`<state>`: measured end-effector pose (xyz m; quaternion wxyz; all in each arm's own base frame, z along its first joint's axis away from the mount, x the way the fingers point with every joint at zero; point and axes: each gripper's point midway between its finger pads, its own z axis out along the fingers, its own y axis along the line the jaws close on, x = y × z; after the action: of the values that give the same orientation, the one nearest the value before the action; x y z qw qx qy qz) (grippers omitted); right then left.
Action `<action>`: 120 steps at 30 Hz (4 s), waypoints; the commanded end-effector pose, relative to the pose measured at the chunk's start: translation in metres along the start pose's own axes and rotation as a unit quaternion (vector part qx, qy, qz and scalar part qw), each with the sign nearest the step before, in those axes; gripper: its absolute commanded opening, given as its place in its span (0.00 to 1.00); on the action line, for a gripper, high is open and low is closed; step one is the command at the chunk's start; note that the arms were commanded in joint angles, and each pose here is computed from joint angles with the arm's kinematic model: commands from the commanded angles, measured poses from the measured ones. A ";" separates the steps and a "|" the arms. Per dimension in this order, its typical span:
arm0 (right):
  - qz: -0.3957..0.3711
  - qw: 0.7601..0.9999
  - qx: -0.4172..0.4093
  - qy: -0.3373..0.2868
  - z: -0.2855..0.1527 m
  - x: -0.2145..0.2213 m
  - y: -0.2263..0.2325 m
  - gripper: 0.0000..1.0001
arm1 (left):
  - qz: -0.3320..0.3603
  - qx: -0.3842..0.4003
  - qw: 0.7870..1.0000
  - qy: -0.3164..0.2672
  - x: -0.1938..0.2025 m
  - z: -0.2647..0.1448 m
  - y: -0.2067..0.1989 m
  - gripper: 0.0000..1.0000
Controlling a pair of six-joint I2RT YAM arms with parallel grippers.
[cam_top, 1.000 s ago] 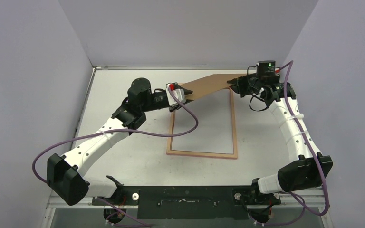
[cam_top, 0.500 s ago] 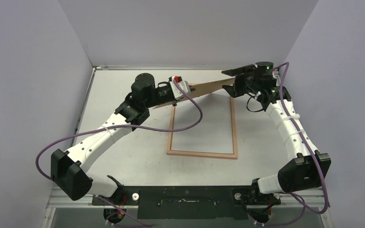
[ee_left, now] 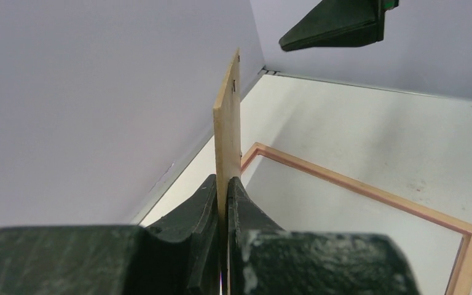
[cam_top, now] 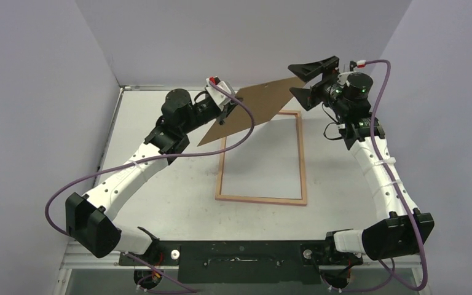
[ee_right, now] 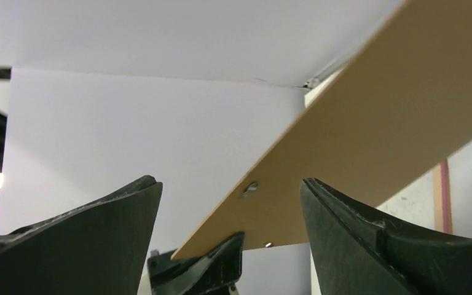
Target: Put the photo into the frame
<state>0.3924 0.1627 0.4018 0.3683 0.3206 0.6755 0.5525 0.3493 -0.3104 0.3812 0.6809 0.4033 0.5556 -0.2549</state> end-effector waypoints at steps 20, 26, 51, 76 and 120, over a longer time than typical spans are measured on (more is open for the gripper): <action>-0.510 0.819 -0.254 0.065 -0.050 0.047 0.118 0.90 | -0.017 -0.003 0.977 -0.211 -0.179 -0.079 0.029 0.00; -0.558 0.780 -0.252 0.127 -0.048 0.065 0.098 0.93 | -0.020 0.092 0.981 -0.171 -0.181 -0.099 -0.003 0.00; -0.529 0.749 -0.251 0.311 -0.101 0.138 0.010 0.46 | -0.052 0.191 0.965 -0.174 -0.173 -0.114 -0.004 0.00; -0.548 0.732 -0.256 0.312 -0.093 0.144 0.013 0.00 | -0.148 0.070 0.975 -0.152 -0.140 -0.104 0.041 0.65; -0.223 0.973 0.027 -0.046 0.016 -0.019 -0.126 0.00 | -0.591 -0.156 0.753 0.244 0.248 -0.090 0.065 0.66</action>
<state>0.4069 0.1316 0.2179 0.4282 0.2192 0.7937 0.3723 0.4020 -0.1475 0.1483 0.3219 -0.0823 0.8792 -0.3415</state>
